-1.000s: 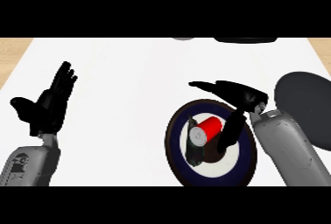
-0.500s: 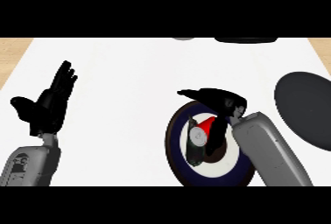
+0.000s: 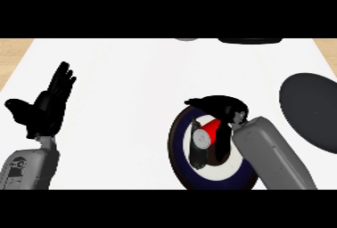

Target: Pick the eggplant from the plate and place it in the pan

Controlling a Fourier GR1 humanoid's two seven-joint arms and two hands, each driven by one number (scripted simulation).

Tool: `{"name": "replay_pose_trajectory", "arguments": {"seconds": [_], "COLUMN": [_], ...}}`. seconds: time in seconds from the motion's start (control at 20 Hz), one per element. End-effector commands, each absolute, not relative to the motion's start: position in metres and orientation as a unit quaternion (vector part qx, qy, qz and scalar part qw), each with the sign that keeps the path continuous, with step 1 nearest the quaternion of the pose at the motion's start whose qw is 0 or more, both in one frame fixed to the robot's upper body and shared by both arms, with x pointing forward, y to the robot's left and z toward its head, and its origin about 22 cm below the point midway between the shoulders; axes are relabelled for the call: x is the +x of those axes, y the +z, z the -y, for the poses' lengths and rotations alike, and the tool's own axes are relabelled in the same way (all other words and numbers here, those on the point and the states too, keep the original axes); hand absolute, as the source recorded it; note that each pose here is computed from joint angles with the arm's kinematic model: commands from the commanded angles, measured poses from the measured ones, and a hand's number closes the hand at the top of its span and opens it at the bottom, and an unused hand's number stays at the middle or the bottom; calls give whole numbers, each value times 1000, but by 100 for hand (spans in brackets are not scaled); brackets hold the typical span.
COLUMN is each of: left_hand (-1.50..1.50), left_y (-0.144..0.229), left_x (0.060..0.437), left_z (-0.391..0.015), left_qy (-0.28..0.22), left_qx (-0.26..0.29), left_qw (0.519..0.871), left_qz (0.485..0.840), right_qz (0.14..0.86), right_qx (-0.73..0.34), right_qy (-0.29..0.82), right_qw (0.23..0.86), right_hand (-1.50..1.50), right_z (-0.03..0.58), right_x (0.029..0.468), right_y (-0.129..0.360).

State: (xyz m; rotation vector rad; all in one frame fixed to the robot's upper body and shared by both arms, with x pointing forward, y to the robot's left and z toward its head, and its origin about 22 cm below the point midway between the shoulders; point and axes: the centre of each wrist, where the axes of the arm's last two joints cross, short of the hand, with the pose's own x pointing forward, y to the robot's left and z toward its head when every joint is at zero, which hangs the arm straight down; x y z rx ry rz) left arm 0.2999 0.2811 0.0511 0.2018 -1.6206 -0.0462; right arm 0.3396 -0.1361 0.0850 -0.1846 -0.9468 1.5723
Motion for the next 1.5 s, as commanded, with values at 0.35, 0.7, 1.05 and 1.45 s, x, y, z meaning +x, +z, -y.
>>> {"name": "replay_pose_trajectory", "arguments": {"seconds": [0.35,0.7,1.05,1.45], "left_hand": [0,0,0,0], "left_y": [57,38,62,46], "left_x": [298,294,282,302], "left_z": [-258,-282,-266,-279], "left_qy": [-19,-20,-15,-29], "left_qx": [89,92,95,91], "left_qw": [683,688,683,689], "left_qz": [725,720,724,719], "right_qz": [384,358,341,383], "right_qx": [-83,-71,-53,-29], "right_qy": [696,711,728,742], "right_qw": [600,600,592,549], "right_hand": [-150,-150,150,150], "right_z": [128,119,128,106], "right_x": [346,339,329,327], "right_y": [49,45,23,1]}}
